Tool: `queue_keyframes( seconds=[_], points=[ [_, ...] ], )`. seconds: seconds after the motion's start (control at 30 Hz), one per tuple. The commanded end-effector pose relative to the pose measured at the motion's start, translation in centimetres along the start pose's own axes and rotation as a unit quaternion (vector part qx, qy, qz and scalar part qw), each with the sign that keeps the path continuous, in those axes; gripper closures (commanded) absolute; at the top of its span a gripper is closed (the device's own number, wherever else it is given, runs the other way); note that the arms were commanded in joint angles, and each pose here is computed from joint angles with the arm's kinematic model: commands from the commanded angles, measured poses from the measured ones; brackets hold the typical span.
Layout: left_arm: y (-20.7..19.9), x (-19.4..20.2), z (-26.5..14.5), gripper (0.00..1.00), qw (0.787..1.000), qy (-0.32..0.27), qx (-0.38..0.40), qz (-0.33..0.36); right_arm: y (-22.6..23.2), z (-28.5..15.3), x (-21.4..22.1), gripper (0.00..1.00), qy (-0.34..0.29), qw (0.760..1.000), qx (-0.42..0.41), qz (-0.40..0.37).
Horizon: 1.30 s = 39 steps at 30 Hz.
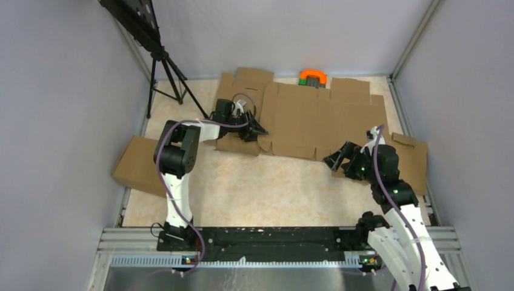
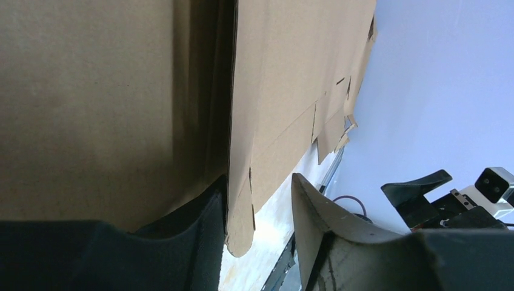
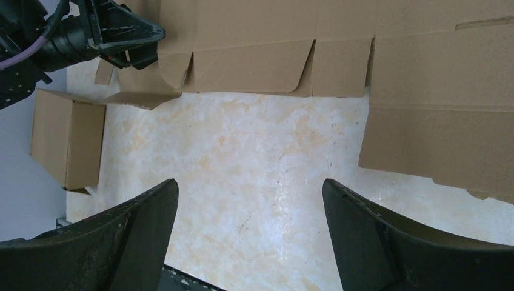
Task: Fold the paper box
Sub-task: Pick up the paper box from the center of the board.
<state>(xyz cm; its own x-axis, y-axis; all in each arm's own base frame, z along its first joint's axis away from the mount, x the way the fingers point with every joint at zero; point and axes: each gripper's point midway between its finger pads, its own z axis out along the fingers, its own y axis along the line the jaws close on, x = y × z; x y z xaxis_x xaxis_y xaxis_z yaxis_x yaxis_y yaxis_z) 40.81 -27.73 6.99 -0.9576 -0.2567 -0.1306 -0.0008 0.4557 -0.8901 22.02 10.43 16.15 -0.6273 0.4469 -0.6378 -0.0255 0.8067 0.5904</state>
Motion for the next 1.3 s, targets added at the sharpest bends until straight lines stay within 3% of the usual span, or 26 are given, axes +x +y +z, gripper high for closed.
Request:
queue_keyframes(
  seconds=[0.0,0.1,0.27,0.37,0.47,0.7,1.07,1.27],
  points=[
    [-2.3,-1.0,0.6,0.58,0.999,-0.008,0.023,0.038,1.1,-0.2,-1.1,0.13,-0.019,1.0,-0.02,-0.01],
    [-1.7,-1.6,0.8,0.68,0.999,-0.015,0.001,0.043,1.2,-0.2,-1.1,0.13,-0.018,1.0,-0.023,-0.01],
    [-1.7,-1.9,1.4,0.68,0.999,-0.012,0.003,0.04,1.3,-0.1,-1.1,0.13,-0.016,1.0,-0.025,-0.01],
    [-1.9,-1.9,1.7,0.75,0.999,-0.012,0.003,0.044,1.3,-0.1,-1.1,0.13,-0.016,0.999,-0.025,-0.011],
    [-2.1,-1.8,2.1,1.0,0.999,-0.005,0.002,0.046,1.2,-0.1,-1.0,0.13,-0.015,1.0,-0.024,-0.012],
    [-7.9,-0.5,-0.6,1.0,0.995,-0.005,0.056,0.079,1.5,-0.8,-1.2,0.13,-0.014,0.999,-0.023,-0.018],
    [-17.2,3.4,-10.4,1.0,0.982,-0.042,0.139,0.117,2.1,-1.8,-2.0,0.13,-0.028,0.999,-0.026,-0.025],
    [-15.8,4.5,-15.8,1.0,0.983,-0.098,0.093,0.122,2.6,-1.9,-2.1,0.13,-0.03,0.999,-0.037,-0.023]
  ],
)
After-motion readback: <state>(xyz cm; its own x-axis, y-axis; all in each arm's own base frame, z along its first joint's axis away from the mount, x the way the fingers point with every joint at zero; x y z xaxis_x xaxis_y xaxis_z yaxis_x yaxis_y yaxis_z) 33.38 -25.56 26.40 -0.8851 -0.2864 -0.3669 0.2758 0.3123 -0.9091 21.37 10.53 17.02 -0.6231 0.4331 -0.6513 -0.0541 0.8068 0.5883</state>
